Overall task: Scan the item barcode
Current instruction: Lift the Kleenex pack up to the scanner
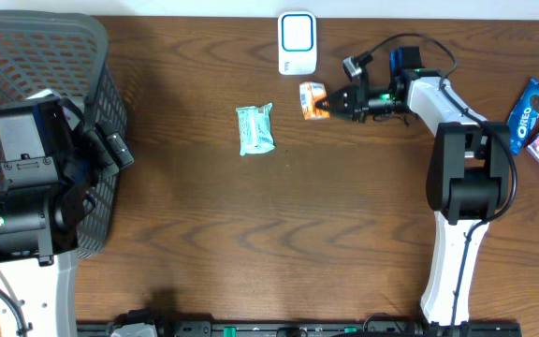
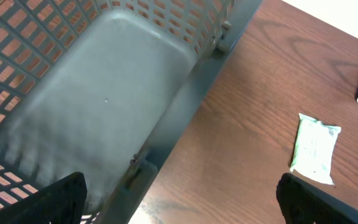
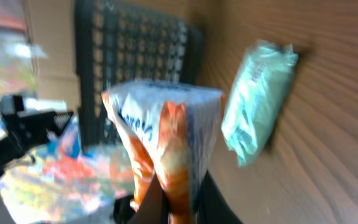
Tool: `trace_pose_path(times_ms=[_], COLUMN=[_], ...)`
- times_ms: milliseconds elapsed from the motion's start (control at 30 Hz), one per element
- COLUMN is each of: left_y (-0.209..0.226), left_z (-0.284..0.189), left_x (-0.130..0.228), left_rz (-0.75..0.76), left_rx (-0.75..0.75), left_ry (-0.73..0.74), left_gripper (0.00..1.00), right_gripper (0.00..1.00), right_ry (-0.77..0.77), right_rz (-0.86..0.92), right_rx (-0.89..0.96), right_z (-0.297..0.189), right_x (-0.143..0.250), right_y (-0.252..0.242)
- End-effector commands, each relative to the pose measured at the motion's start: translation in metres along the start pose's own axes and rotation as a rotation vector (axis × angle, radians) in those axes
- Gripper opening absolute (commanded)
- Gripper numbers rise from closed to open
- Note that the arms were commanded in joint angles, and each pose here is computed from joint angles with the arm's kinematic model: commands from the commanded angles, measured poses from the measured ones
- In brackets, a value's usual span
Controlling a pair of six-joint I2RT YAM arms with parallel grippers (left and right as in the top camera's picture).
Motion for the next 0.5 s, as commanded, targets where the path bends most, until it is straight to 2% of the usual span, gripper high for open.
trace_pose_path(times_ms=[0,333,467], left_y=[0.001,0.001,0.001], left_z=[-0.004,-0.004,-0.004], left_x=[-0.004,-0.004,-0.004], left_rz=[-0.010,-0.010,-0.010], left_rx=[-0.006,-0.006,-0.006], left_ry=[-0.018,-0.018,-0.018], left_gripper=[0.98,0.98,0.98], right_gripper=[0.01,0.01,0.01], right_ry=[0.032,0.052,0.007], right_rz=[0.082,-0.017,-0.016], right_rx=[-0.117,-0.129,-0.111], right_z=[0.011,0.027,0.033], right_x=[-0.008,-0.055,-0.064], right_y=[0.009,0.045,0.057])
Point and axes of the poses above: each gripper's point midway between its finger pads, its own z axis out along the fingers, its own y axis along the line the jaws close on, x = y × z, the point moved 10 cm from there along -z, back along the fingers, and after that the axes turned 1 degree about -z, right-handed, at the moved point
